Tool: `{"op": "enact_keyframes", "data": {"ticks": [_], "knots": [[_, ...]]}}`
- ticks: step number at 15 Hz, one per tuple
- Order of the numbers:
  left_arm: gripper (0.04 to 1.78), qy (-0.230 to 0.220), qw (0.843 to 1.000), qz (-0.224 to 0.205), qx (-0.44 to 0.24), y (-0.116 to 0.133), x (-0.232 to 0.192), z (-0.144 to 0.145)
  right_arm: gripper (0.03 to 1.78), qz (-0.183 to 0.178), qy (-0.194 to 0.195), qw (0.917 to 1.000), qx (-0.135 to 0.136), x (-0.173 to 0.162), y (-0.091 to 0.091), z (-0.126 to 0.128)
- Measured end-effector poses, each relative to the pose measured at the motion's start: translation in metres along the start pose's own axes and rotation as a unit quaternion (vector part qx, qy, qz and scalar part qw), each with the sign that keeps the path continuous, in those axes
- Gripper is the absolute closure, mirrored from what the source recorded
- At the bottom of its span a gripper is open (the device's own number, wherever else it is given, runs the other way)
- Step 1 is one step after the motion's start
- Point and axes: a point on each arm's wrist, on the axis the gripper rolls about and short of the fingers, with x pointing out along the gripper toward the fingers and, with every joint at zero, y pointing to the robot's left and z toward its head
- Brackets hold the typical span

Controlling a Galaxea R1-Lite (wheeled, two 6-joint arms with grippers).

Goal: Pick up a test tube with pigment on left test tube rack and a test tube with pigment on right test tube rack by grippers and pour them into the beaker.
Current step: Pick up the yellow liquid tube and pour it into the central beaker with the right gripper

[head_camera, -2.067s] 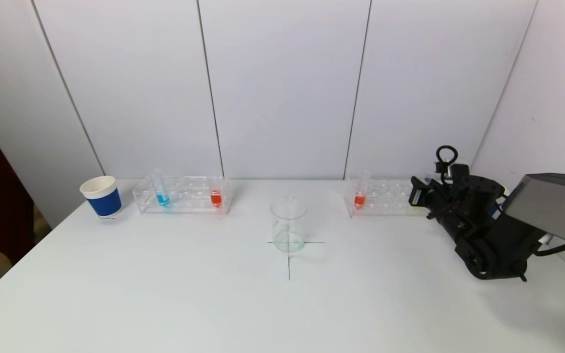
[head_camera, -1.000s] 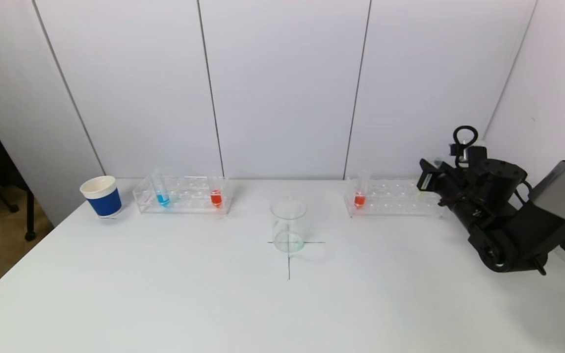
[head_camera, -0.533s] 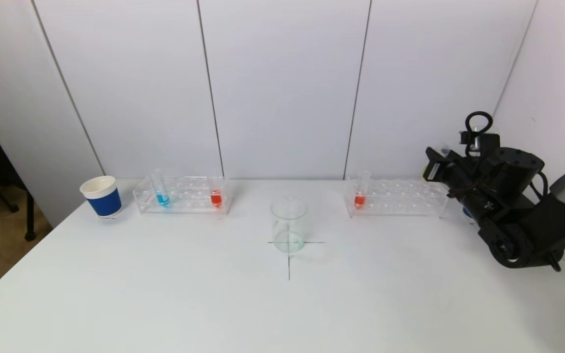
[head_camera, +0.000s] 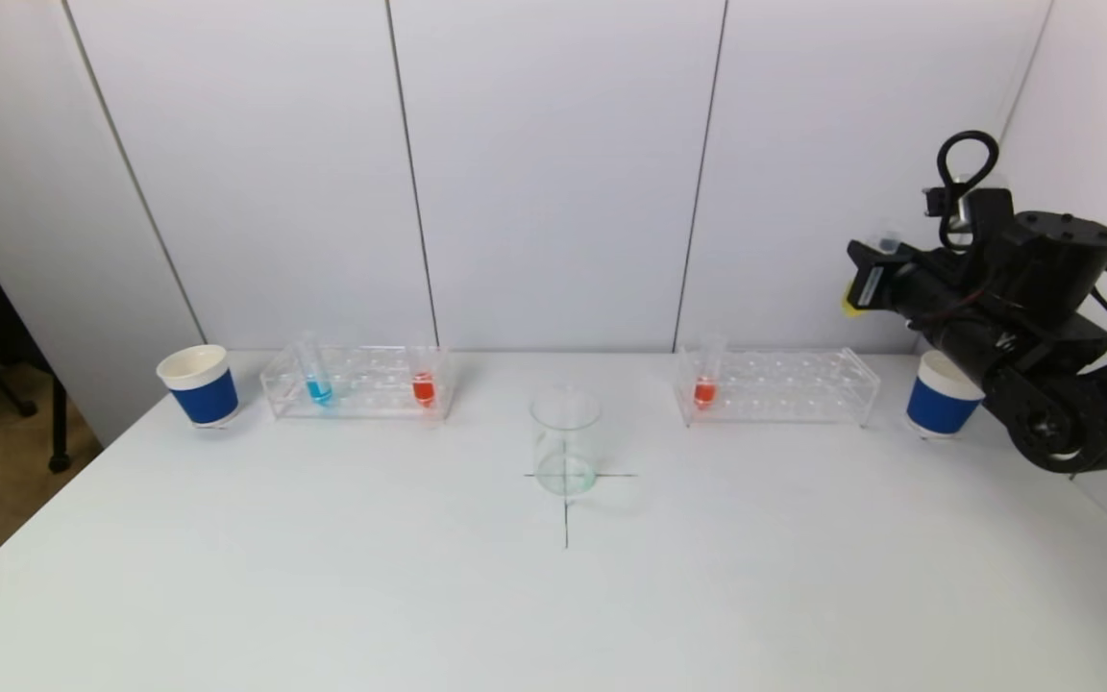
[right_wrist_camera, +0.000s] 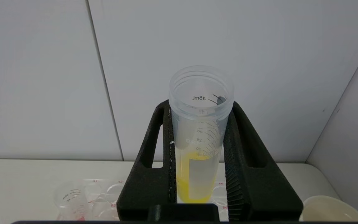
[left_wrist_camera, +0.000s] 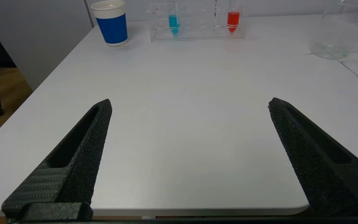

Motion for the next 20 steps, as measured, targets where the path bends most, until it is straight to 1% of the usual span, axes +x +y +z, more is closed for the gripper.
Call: {"op": "enact_keyframes", "data": {"ticks": [2, 4, 6, 9, 10, 13, 15, 18, 20], "knots": [[0.06, 0.0, 1.0, 0.0, 0.0, 0.0, 0.0, 0.0, 1.32, 0.016, 0.0, 0.9998, -0.008, 0.0, 0.004, 0.017], [0.06, 0.0, 1.0, 0.0, 0.0, 0.0, 0.0, 0.0, 1.32, 0.034, 0.003, 0.9994, -0.012, 0.0, 0.014, 0.029], [0.06, 0.0, 1.0, 0.0, 0.0, 0.0, 0.0, 0.0, 1.32, 0.051, 0.0, 0.9984, -0.023, 0.001, 0.027, 0.038], [0.06, 0.0, 1.0, 0.0, 0.0, 0.0, 0.0, 0.0, 1.32, 0.076, -0.011, 0.9967, -0.029, 0.0, 0.046, 0.046], [0.06, 0.0, 1.0, 0.0, 0.0, 0.0, 0.0, 0.0, 1.32, 0.085, -0.014, 0.9956, -0.036, -0.001, 0.053, 0.047], [0.06, 0.0, 1.0, 0.0, 0.0, 0.0, 0.0, 0.0, 1.32, 0.141, -0.019, 0.9879, -0.062, -0.003, 0.07, 0.046], [0.06, 0.0, 1.0, 0.0, 0.0, 0.0, 0.0, 0.0, 1.32, 0.162, -0.023, 0.9834, -0.078, -0.005, 0.082, 0.045], [0.06, 0.0, 1.0, 0.0, 0.0, 0.0, 0.0, 0.0, 1.32, 0.192, -0.023, 0.9775, -0.085, -0.01, 0.104, 0.041], [0.06, 0.0, 1.0, 0.0, 0.0, 0.0, 0.0, 0.0, 1.32, 0.208, -0.027, 0.9728, -0.098, -0.012, 0.117, 0.037]]}}
